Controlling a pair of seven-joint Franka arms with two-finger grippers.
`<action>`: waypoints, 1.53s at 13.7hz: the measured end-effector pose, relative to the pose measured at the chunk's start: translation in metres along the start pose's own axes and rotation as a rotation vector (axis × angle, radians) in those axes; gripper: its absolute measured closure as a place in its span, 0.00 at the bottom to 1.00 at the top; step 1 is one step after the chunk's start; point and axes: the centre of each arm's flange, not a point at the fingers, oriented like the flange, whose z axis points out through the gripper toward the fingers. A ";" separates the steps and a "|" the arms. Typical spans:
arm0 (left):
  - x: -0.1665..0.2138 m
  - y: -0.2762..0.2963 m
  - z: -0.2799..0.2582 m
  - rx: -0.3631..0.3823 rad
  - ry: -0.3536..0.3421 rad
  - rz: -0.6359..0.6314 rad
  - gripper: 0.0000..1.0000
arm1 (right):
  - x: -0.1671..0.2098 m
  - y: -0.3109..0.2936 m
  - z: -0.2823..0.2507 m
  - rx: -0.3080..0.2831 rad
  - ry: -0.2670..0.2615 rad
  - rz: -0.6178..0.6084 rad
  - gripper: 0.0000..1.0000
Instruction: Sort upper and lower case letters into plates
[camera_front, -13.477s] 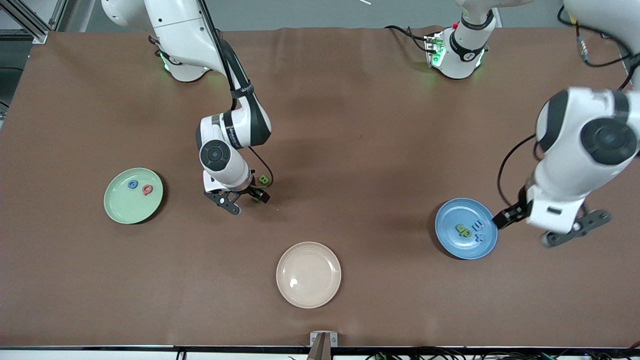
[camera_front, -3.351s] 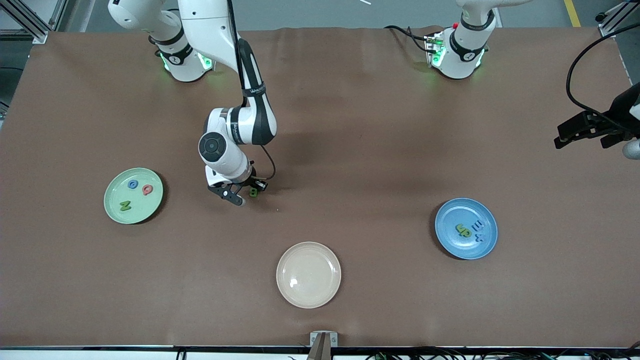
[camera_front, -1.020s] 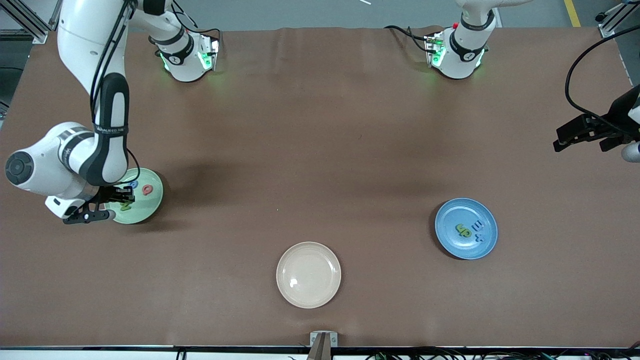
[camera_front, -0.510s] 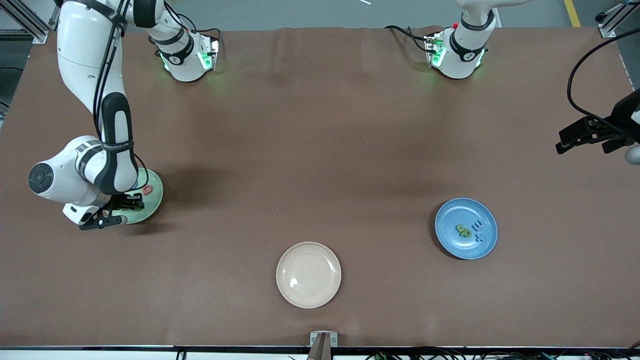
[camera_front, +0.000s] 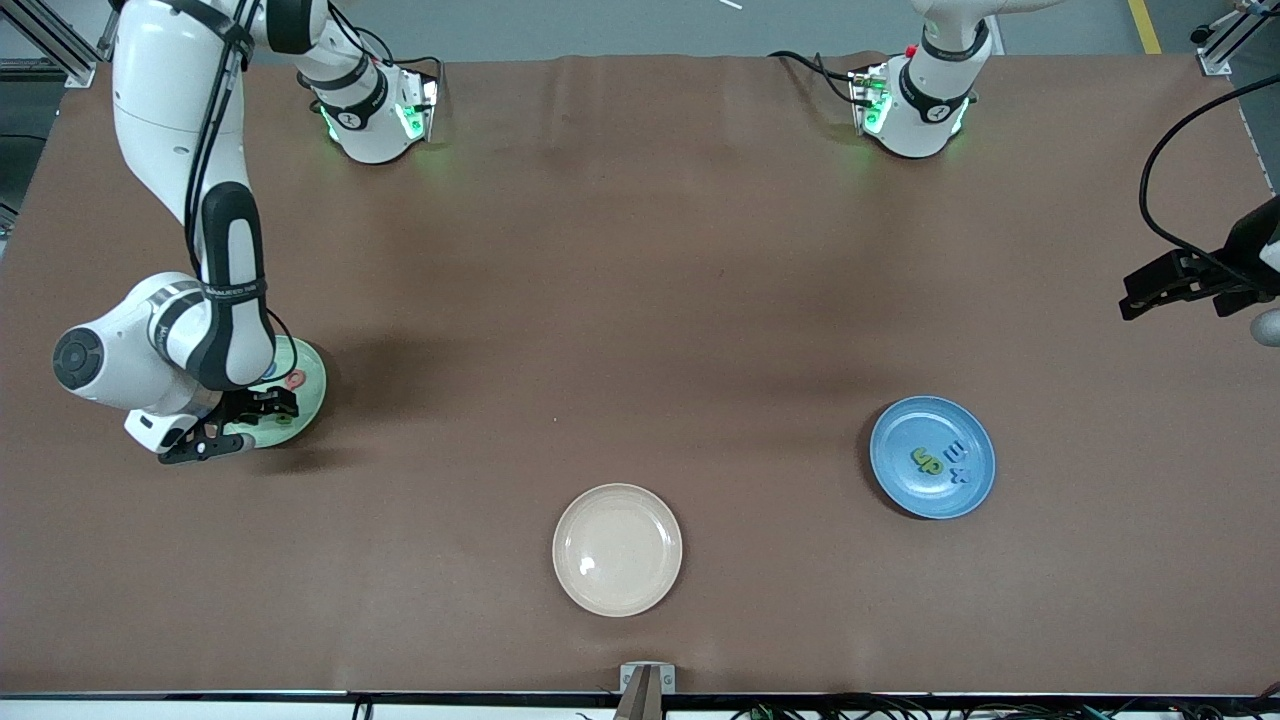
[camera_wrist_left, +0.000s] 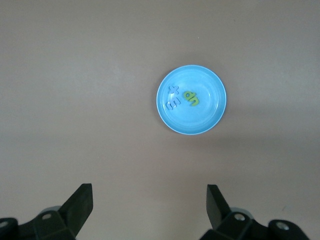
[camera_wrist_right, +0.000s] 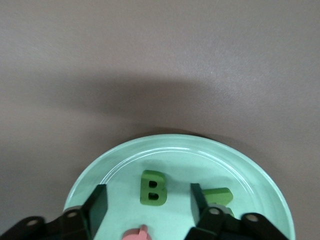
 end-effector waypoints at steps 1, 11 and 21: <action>0.001 -0.004 0.000 0.002 0.005 -0.008 0.00 | 0.000 -0.002 -0.017 0.003 -0.003 -0.003 0.07; 0.006 -0.032 0.003 0.021 0.026 -0.045 0.00 | -0.029 -0.132 -0.274 -0.132 -0.126 0.028 0.01; 0.006 -0.038 -0.002 0.026 0.037 -0.057 0.00 | -0.032 -0.091 -0.331 -0.160 -0.101 0.097 0.00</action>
